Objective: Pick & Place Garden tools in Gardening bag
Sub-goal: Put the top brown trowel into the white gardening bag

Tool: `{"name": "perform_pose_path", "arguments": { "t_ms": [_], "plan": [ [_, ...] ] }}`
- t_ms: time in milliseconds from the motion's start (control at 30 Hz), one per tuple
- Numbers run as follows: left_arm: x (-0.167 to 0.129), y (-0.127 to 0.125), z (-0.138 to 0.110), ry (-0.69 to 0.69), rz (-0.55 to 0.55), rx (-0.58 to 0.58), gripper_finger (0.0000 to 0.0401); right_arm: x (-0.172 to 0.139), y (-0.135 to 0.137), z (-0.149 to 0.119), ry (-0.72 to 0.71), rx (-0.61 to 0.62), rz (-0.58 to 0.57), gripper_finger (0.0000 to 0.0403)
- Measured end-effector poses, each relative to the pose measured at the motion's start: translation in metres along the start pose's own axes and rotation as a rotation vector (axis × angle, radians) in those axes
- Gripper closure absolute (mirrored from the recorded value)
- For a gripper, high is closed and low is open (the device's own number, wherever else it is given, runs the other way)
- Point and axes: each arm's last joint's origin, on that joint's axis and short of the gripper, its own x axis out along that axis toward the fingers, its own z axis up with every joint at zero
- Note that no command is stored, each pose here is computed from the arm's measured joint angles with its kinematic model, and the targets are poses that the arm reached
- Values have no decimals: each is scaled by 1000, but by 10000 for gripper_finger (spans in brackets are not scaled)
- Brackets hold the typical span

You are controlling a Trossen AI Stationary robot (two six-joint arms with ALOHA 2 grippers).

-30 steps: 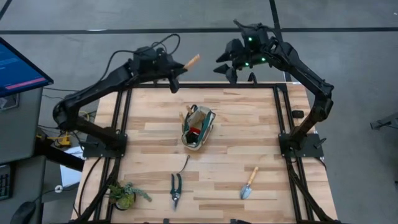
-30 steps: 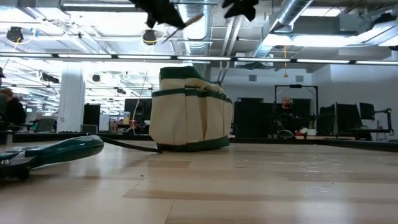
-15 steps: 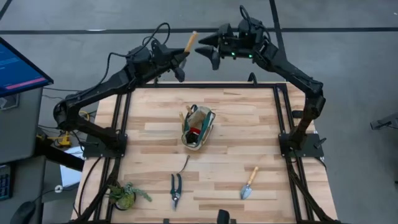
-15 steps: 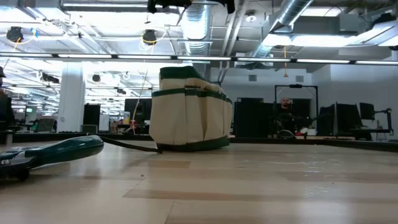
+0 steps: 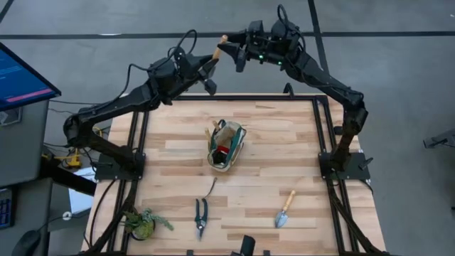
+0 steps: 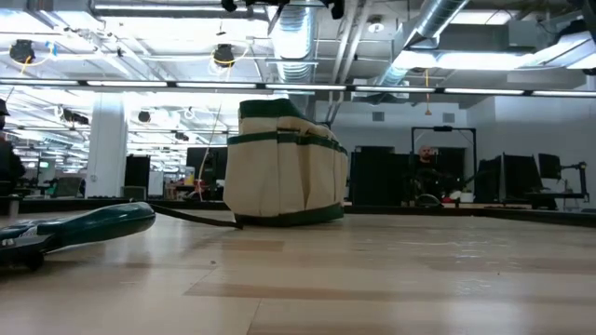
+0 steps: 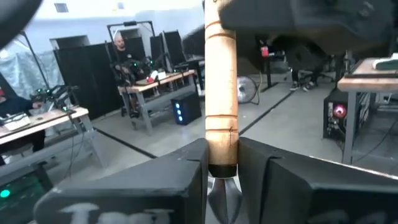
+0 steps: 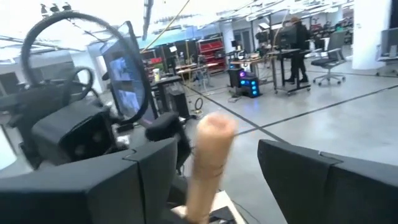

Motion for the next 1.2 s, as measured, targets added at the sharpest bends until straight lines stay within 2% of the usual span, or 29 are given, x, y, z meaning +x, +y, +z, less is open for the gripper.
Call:
{"name": "perform_pose_path", "arguments": {
  "t_ms": [333, 400, 567, 900, 967, 1067, 1200],
  "plan": [
    [4, -16, -4, -3, -44, 45, 368, 2, 8, -6, 41, 13, 18, 221],
    [4, -18, -4, -8, -44, 43, 368, 3, 12, -6, 43, 13, 28, 249],
    [3, -17, -3, -6, -8, 46, 368, 4, 14, -6, 35, 10, 14, 353],
    [3, -17, -3, -11, -5, 42, 363, 4, 17, -7, 37, -9, -6, 350],
    [3, -17, -2, -13, -6, 42, 333, 0, 16, -4, 41, -9, -12, 350],
    [0, -15, -1, -6, -2, 42, 267, -16, 14, 6, 59, -46, -36, 350],
    [0, -14, -2, 14, 11, 51, 189, -49, 7, 22, 130, -114, -150, 350]
  ]
}}
